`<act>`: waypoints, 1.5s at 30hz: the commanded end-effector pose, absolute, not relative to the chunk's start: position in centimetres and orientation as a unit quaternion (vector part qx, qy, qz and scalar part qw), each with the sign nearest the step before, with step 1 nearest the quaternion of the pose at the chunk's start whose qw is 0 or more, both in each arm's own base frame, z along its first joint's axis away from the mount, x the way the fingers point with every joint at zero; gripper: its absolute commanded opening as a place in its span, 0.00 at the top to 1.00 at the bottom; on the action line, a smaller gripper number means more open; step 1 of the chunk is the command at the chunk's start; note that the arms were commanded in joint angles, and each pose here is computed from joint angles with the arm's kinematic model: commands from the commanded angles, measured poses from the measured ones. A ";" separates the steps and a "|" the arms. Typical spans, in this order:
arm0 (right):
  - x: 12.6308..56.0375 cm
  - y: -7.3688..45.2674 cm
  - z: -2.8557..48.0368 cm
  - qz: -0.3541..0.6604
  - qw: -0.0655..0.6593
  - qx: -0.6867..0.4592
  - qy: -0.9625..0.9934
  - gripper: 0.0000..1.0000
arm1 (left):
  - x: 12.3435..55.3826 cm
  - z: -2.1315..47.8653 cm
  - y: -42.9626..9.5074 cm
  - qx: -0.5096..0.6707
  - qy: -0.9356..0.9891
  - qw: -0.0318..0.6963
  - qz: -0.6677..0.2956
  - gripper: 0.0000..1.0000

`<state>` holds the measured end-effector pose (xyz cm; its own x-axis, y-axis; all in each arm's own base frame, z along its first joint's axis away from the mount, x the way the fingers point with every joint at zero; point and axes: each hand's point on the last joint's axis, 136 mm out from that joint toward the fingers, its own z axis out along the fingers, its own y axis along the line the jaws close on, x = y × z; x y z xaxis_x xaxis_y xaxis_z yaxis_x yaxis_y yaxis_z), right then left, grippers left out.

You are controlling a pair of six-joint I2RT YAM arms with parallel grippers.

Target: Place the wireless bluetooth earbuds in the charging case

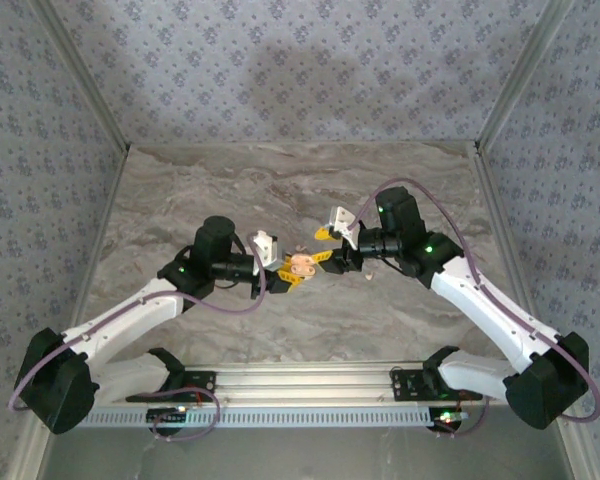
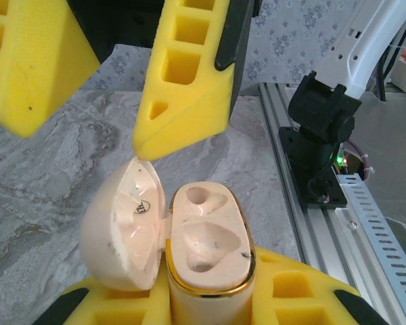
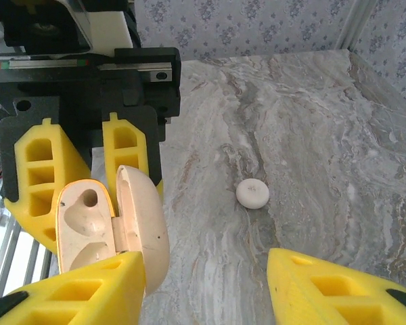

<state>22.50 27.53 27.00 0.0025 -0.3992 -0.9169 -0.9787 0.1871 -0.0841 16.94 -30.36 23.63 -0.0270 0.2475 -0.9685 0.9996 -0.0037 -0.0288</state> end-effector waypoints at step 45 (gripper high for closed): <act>27.0 20.6 21.1 0.240 0.300 -0.271 0.883 0.45 | 21.5 19.7 -26.8 0.427 0.634 0.473 -0.437 0.84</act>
